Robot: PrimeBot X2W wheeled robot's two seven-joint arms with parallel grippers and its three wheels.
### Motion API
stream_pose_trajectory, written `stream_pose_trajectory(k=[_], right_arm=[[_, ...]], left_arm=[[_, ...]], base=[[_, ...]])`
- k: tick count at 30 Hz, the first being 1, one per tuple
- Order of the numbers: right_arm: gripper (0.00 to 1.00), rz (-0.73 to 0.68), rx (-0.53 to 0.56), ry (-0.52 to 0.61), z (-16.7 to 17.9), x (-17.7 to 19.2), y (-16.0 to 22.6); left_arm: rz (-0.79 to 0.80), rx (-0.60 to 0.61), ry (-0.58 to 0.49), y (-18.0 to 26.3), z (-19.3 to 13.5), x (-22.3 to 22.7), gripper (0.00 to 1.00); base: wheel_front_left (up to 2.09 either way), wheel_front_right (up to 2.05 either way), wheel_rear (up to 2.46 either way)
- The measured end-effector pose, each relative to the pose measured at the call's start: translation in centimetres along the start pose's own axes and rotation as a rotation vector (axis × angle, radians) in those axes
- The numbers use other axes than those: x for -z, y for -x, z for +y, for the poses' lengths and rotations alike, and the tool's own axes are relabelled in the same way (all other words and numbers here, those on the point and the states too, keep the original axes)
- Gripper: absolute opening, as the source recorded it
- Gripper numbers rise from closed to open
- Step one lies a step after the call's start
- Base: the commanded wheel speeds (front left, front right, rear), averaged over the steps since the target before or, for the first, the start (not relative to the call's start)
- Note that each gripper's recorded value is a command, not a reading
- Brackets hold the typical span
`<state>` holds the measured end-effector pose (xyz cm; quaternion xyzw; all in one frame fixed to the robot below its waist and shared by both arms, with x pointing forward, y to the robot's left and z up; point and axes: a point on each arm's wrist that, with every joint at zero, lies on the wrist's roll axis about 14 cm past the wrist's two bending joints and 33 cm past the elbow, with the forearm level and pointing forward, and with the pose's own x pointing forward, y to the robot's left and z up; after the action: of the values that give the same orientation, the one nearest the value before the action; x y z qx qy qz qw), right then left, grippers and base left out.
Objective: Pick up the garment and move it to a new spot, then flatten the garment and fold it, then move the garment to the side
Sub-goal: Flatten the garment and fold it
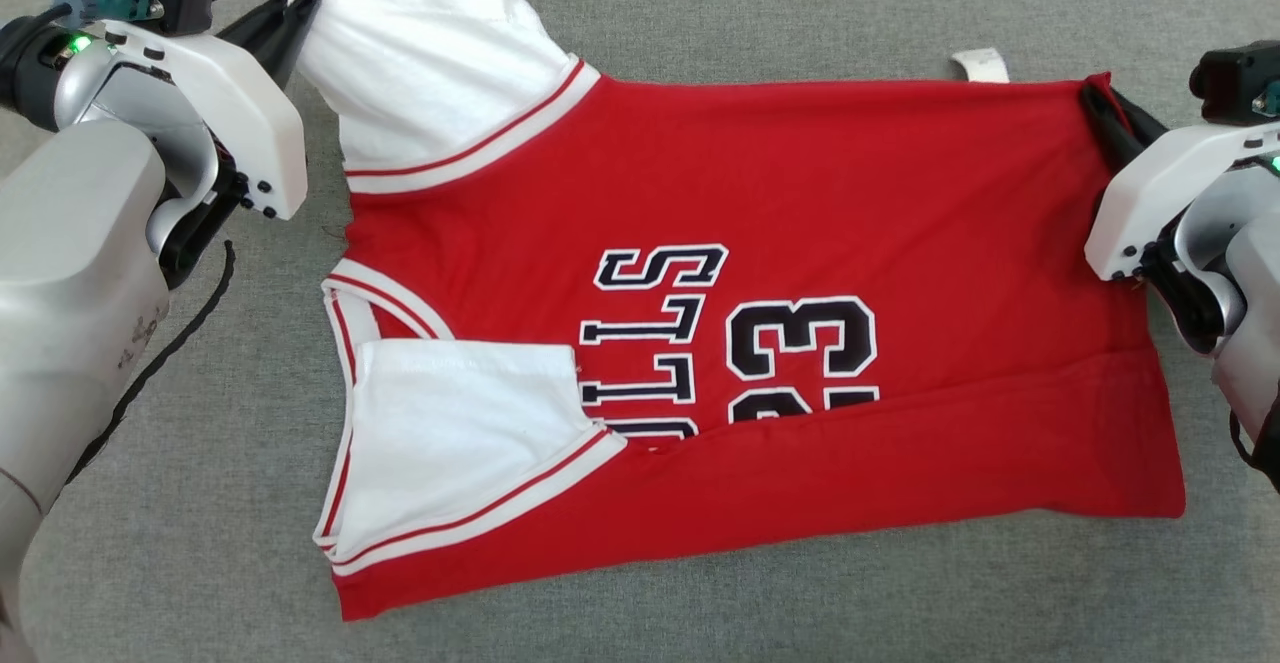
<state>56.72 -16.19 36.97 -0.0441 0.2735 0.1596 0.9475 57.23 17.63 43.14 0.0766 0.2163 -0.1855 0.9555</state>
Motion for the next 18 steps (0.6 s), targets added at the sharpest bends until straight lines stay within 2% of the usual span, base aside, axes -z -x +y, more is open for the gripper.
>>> stream_pose_trajectory(k=[10, 18], right_arm=[[0.00, -0.153, 0.092, 0.034, -3.0, -3.1, -1.0], [0.00, -0.177, 0.073, 0.102, -2.4, -3.8, -1.4]], left_arm=[[-0.139, -0.072, -0.020, -2.0, 1.3, -3.3, 0.00], [-0.168, -0.057, -0.036, -2.5, 0.8, -4.1, 0.00]], base=[[0.00, 0.00, 0.00], [0.00, 0.00, 0.00]])
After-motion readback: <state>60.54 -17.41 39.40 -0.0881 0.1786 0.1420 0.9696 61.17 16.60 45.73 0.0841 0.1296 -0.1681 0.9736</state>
